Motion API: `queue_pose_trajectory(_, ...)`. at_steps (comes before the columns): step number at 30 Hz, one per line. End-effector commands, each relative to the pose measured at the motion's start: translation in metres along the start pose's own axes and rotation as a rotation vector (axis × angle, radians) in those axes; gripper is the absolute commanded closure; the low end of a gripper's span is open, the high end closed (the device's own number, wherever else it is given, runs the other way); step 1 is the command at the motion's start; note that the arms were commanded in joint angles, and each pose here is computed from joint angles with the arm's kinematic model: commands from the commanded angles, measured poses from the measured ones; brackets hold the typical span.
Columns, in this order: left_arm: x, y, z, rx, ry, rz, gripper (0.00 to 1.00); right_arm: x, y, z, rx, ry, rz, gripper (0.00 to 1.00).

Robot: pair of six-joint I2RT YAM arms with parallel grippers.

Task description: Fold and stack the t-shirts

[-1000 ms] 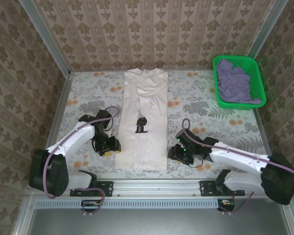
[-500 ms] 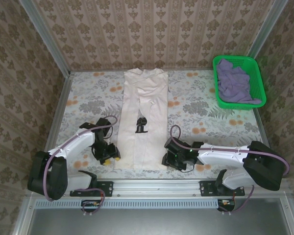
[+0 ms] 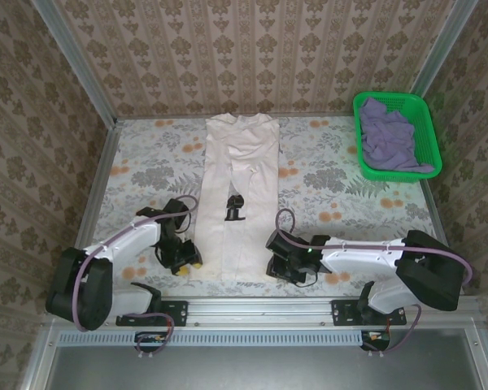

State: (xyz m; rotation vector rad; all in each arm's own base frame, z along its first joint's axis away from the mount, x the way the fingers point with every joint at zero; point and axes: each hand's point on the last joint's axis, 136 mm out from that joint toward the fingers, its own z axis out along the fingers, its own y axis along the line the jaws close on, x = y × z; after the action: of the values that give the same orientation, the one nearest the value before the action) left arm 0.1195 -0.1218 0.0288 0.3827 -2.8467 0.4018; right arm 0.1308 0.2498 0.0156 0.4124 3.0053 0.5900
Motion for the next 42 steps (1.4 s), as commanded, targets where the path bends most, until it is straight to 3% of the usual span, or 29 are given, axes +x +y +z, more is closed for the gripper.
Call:
queue_pose_trajectory(1, 0.004, 0.006, 0.007, -0.026, 0.010, -0.031, 0.61, 0.008, 0.006, 0.010, -0.008, 0.027, 0.011, 0.64)
queue_pose_trajectory(10, 0.009, 0.009, 0.012, -0.067, -0.013, 0.004, 0.57, 0.014, 0.010, 0.005, -0.056, 0.027, 0.012, 0.67)
queue_pose_trajectory(20, 0.007, 0.017, 0.019, -0.088, -0.037, -0.013, 0.61, 0.018, 0.012, 0.006, -0.028, 0.033, 0.009, 0.69)
queue_pose_trajectory(28, -0.003, 0.013, 0.019, -0.077, -0.078, 0.005, 0.78, 0.016, -0.006, 0.006, 0.023, 0.018, 0.054, 0.83)
queue_pose_trajectory(33, -0.007, 0.009, 0.019, -0.064, -0.097, 0.023, 1.00, 0.014, -0.012, 0.004, 0.041, 0.010, 0.062, 0.90)
queue_pose_trajectory(38, -0.009, 0.005, 0.013, -0.049, -0.124, 0.051, 1.00, 0.011, -0.016, -0.002, 0.023, -0.009, 0.071, 0.99)
queue_pose_trajectory(42, -0.008, -0.001, 0.003, -0.040, -0.134, 0.092, 1.00, 0.007, -0.017, -0.009, 0.011, -0.027, 0.073, 1.00)
